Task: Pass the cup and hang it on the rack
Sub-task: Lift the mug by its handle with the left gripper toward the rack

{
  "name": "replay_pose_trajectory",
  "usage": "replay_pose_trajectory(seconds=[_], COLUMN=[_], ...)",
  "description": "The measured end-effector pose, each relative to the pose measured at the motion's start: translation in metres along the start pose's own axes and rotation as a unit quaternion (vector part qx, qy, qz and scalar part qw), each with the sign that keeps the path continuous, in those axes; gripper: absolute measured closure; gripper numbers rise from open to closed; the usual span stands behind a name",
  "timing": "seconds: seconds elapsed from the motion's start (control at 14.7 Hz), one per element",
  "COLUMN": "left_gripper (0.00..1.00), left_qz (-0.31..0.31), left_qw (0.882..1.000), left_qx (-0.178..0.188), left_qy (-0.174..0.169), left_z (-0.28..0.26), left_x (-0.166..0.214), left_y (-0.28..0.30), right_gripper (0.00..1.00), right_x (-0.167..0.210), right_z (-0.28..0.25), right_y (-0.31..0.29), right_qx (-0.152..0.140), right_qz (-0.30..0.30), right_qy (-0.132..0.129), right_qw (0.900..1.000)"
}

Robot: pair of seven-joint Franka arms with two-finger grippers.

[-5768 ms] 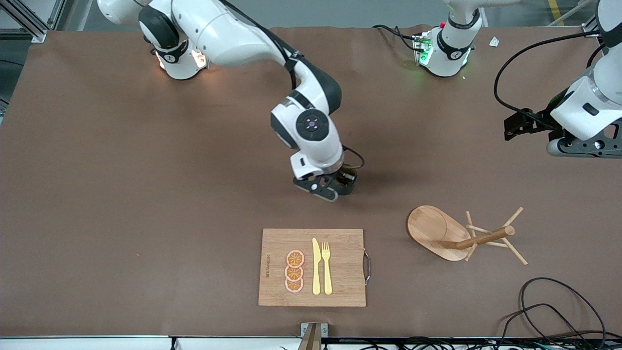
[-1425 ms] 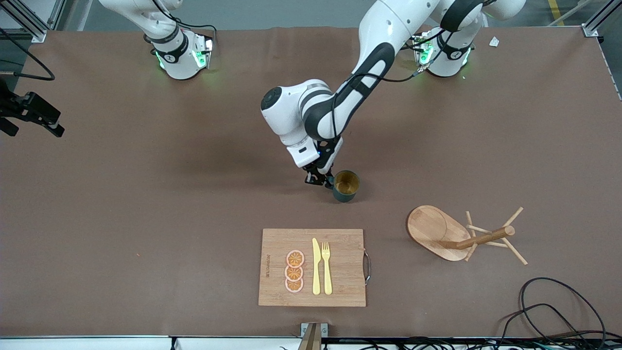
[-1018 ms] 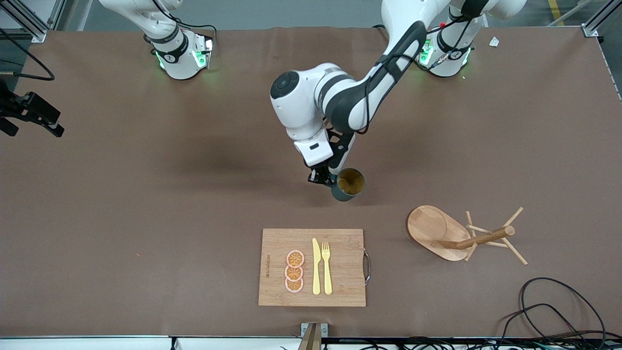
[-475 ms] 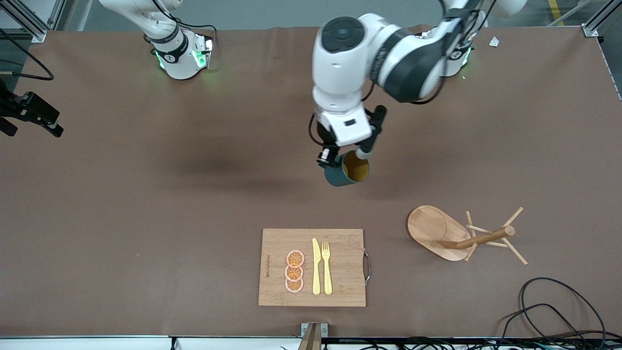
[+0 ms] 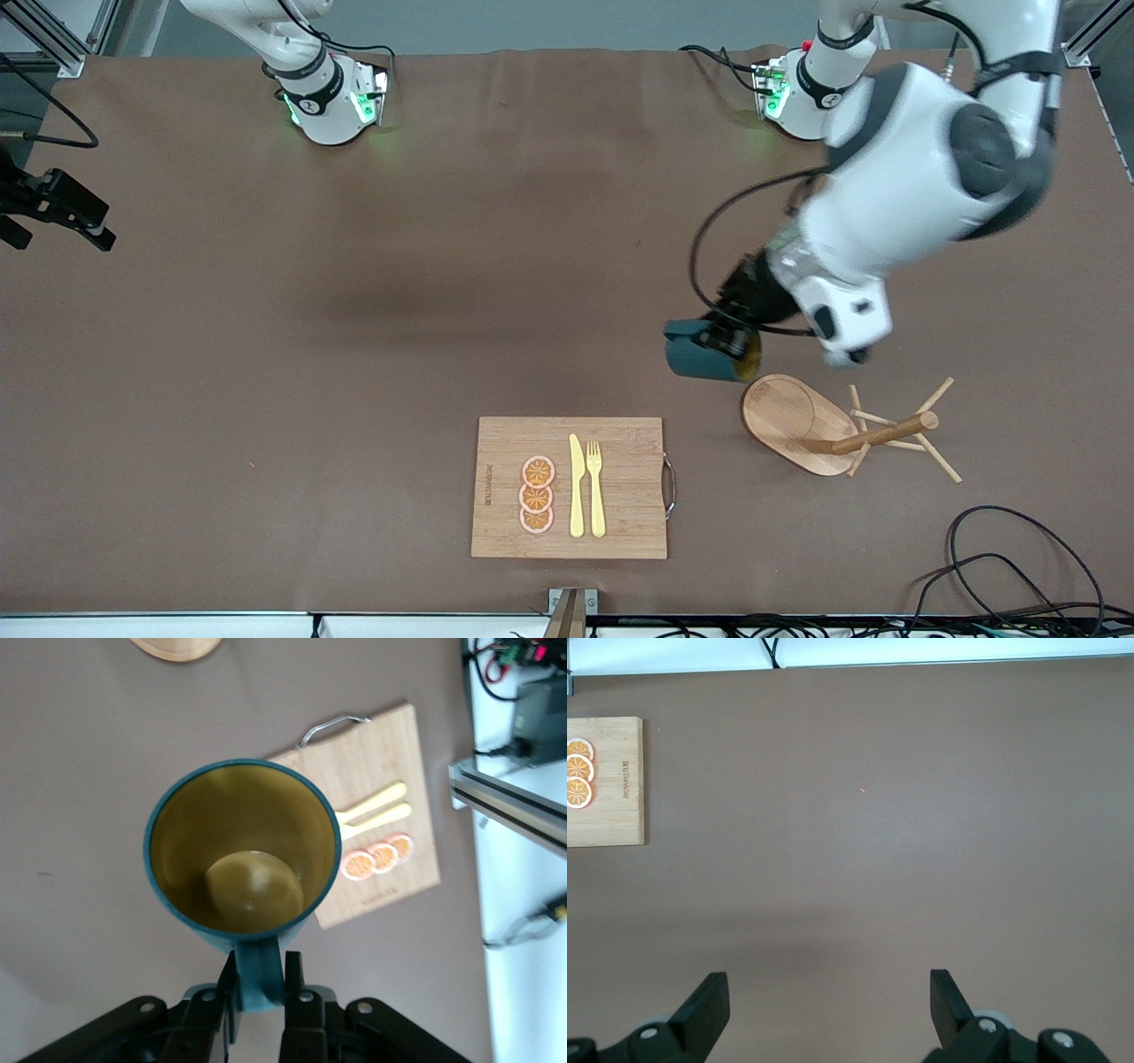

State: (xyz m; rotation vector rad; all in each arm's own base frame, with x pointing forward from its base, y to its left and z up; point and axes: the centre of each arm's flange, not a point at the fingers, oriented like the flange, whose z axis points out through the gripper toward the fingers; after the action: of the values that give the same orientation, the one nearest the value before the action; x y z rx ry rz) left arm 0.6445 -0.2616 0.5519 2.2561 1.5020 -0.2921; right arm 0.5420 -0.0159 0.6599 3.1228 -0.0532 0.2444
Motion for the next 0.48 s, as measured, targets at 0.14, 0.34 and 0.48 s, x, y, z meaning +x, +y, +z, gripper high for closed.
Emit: replay_pose_trajectory(seconds=[0.14, 0.34, 0.48], left_gripper=[0.78, 0.78, 0.78], left_qz=[-0.010, -0.002, 0.018], left_qw=[0.998, 0.993, 0.986], left_qx=[-0.023, -0.039, -0.054], left_qy=[-0.050, -0.110, -0.159], left_z=[-0.020, -0.028, -0.022], left_x=[0.047, 0.098, 0.128], left_y=[0.000, -0.006, -0.009], right_gripper=[0.00, 0.00, 0.00], right_x=[0.000, 0.000, 0.001], right_z=[-0.001, -0.002, -0.004], right_y=[0.000, -0.001, -0.003], right_qx=[0.000, 0.000, 0.000], right_qz=[0.000, -0.002, -0.005], right_qy=[0.001, 0.002, 0.004], right_qw=[1.000, 1.000, 1.000])
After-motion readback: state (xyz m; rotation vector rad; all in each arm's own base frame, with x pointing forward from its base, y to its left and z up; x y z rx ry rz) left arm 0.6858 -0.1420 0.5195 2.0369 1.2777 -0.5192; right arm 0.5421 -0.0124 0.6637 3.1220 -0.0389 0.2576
